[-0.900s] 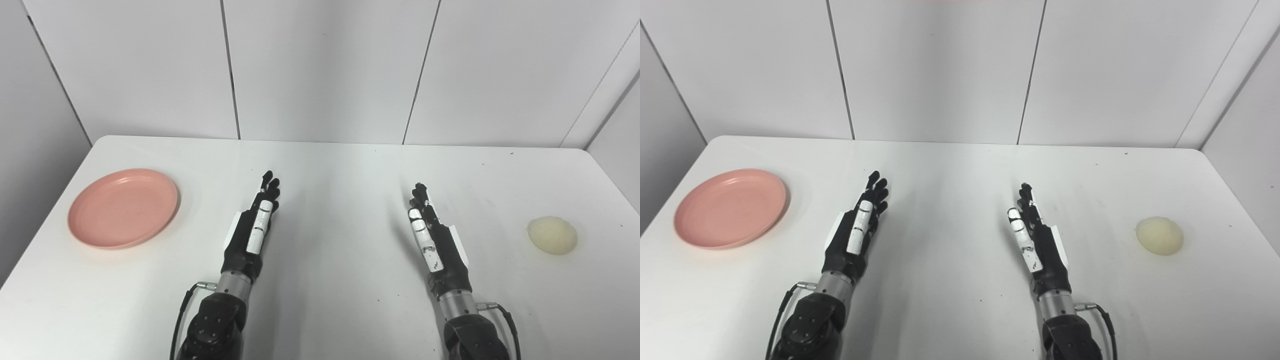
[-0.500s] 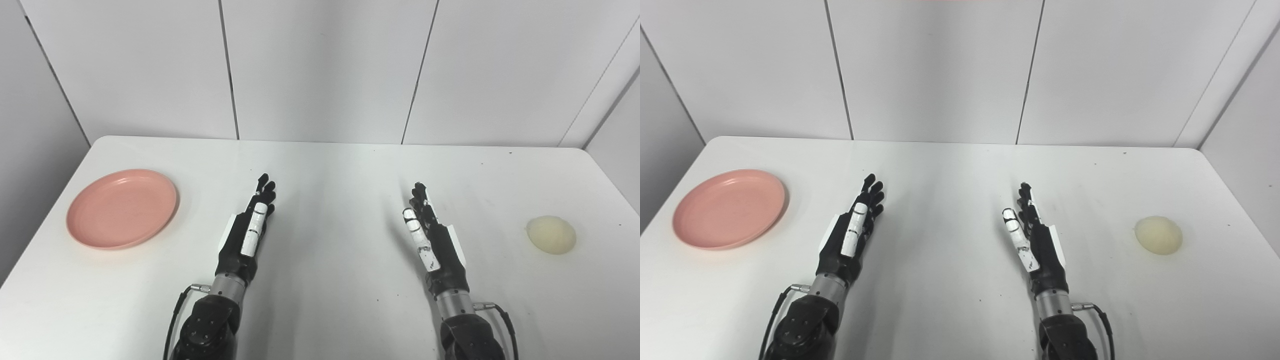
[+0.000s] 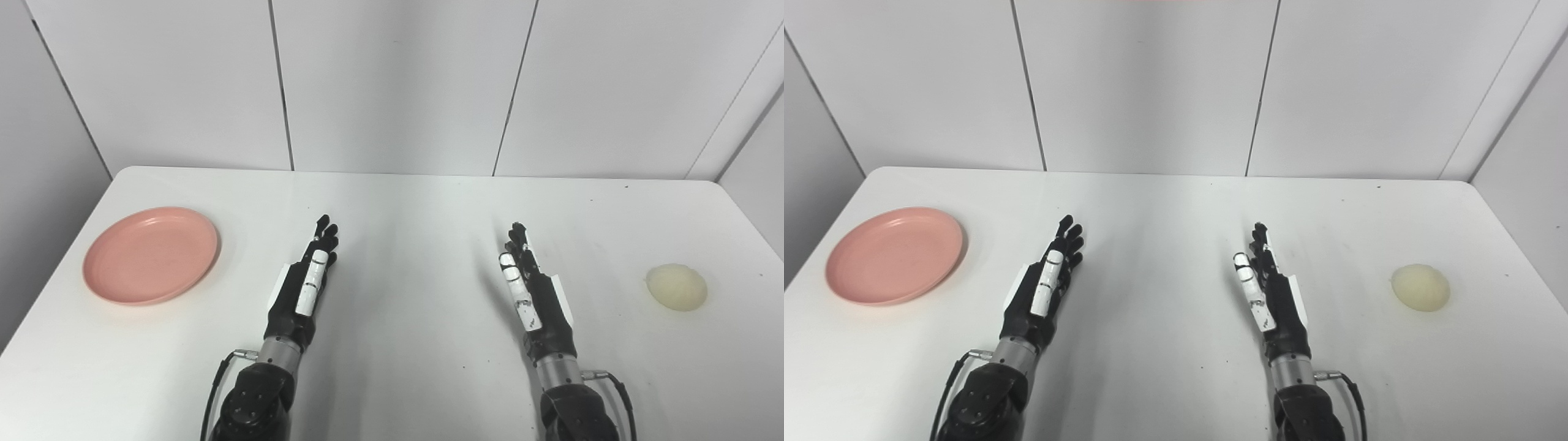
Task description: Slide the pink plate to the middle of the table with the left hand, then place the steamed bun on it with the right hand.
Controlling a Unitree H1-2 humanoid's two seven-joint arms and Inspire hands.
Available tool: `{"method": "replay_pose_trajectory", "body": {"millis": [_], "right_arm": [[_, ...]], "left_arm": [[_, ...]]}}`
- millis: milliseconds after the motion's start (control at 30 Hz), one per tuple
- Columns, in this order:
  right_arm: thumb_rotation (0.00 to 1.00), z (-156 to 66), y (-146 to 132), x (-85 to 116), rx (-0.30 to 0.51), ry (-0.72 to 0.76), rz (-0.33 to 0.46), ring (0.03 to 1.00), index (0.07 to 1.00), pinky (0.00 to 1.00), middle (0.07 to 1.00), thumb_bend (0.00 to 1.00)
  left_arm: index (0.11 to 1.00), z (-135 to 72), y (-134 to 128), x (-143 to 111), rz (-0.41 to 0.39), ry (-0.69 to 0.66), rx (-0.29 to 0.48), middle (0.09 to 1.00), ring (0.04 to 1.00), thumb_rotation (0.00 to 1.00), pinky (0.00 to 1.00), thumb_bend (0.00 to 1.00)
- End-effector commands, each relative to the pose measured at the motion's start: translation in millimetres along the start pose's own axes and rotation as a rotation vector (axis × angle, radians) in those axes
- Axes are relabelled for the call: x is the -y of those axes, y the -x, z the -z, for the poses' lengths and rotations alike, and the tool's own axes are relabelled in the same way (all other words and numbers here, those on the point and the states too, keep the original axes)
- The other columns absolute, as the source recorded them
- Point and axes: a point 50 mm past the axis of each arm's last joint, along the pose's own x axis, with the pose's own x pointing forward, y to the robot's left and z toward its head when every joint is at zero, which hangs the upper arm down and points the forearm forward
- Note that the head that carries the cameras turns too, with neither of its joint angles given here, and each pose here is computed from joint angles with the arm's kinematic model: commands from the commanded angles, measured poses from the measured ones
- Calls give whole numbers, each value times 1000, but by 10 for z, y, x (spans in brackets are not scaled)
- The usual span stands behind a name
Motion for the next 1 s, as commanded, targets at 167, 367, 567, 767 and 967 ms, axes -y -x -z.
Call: {"method": "replay_pose_trajectory", "body": {"millis": [167, 367, 567, 767, 967], "right_arm": [[946, 65, 25, 228, 53, -33, -19, 1000, 1000, 998, 1000, 576], [931, 137, 35, 344, 34, -28, -17, 1000, 1000, 1000, 1000, 609], [930, 135, 49, 378, 33, -58, -10, 1000, 1000, 1000, 1000, 574], [948, 98, 66, 371, 41, -73, 1, 998, 1000, 1000, 1000, 525], [956, 85, 71, 378, 41, -82, 6, 996, 1000, 1000, 998, 508]], "left_arm": [[1000, 63, -85, 121, -82, 23, 32, 1000, 1000, 1000, 1000, 610], [1000, -134, -341, -143, -195, 56, 126, 1000, 999, 1000, 993, 646], [1000, -571, -498, -593, -228, 112, 164, 1000, 1000, 1000, 1000, 720], [978, -986, -491, -1036, -302, 130, 294, 974, 979, 1000, 1000, 731], [933, -1256, -384, -1375, -381, 124, 326, 930, 942, 1000, 980, 731]]}}
